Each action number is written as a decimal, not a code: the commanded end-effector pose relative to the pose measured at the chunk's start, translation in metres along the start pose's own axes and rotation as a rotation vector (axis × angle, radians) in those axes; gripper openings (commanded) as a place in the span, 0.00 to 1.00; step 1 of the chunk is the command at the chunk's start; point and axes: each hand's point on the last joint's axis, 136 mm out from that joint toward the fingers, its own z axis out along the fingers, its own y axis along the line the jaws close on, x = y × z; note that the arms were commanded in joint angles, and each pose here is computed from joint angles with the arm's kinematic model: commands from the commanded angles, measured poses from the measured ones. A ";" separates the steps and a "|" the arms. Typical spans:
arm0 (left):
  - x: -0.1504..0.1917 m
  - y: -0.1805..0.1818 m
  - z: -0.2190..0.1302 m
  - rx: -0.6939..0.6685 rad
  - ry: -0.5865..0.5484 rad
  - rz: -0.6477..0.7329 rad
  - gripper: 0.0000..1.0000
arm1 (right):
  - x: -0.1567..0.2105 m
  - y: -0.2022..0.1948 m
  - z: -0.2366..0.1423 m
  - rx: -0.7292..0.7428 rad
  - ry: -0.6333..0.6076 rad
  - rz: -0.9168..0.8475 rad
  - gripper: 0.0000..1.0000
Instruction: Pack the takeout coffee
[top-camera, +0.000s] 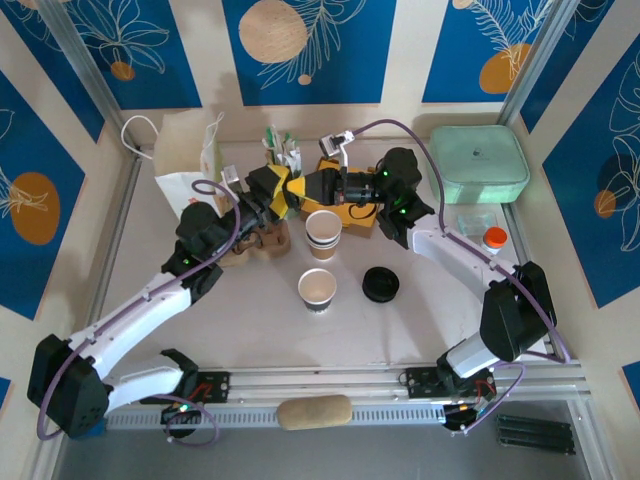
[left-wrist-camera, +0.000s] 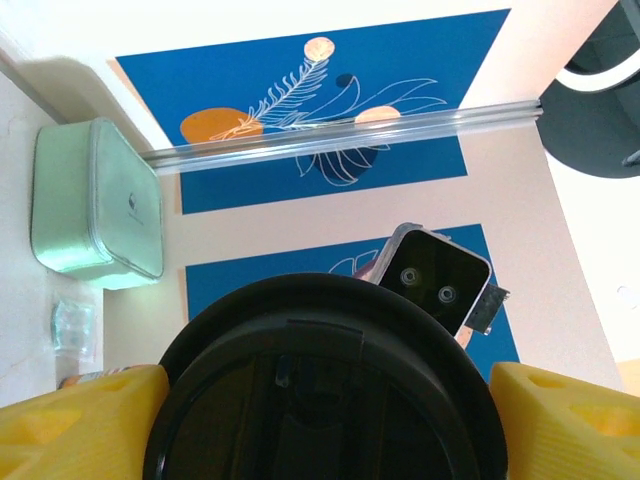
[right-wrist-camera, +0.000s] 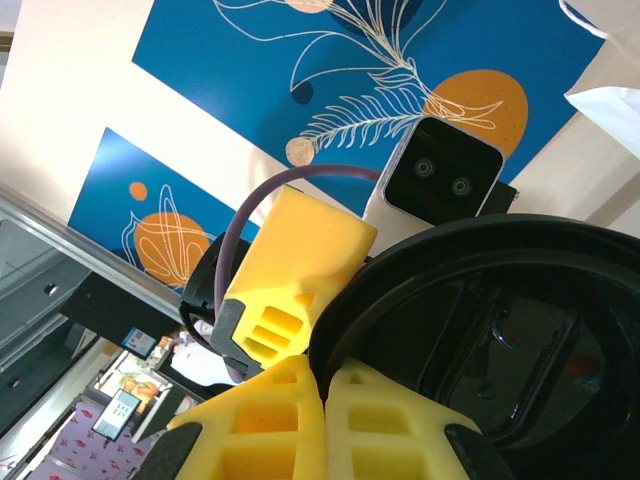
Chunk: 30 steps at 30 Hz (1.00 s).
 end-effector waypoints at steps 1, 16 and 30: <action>0.006 -0.002 0.001 0.026 0.018 -0.004 0.76 | -0.001 -0.001 0.000 -0.002 -0.013 -0.009 0.00; 0.004 -0.003 -0.002 0.034 -0.005 -0.004 0.80 | 0.000 -0.004 -0.001 0.008 -0.018 -0.004 0.00; -0.002 -0.001 -0.009 0.045 -0.045 -0.023 0.89 | -0.001 -0.007 -0.004 0.015 -0.032 0.005 0.00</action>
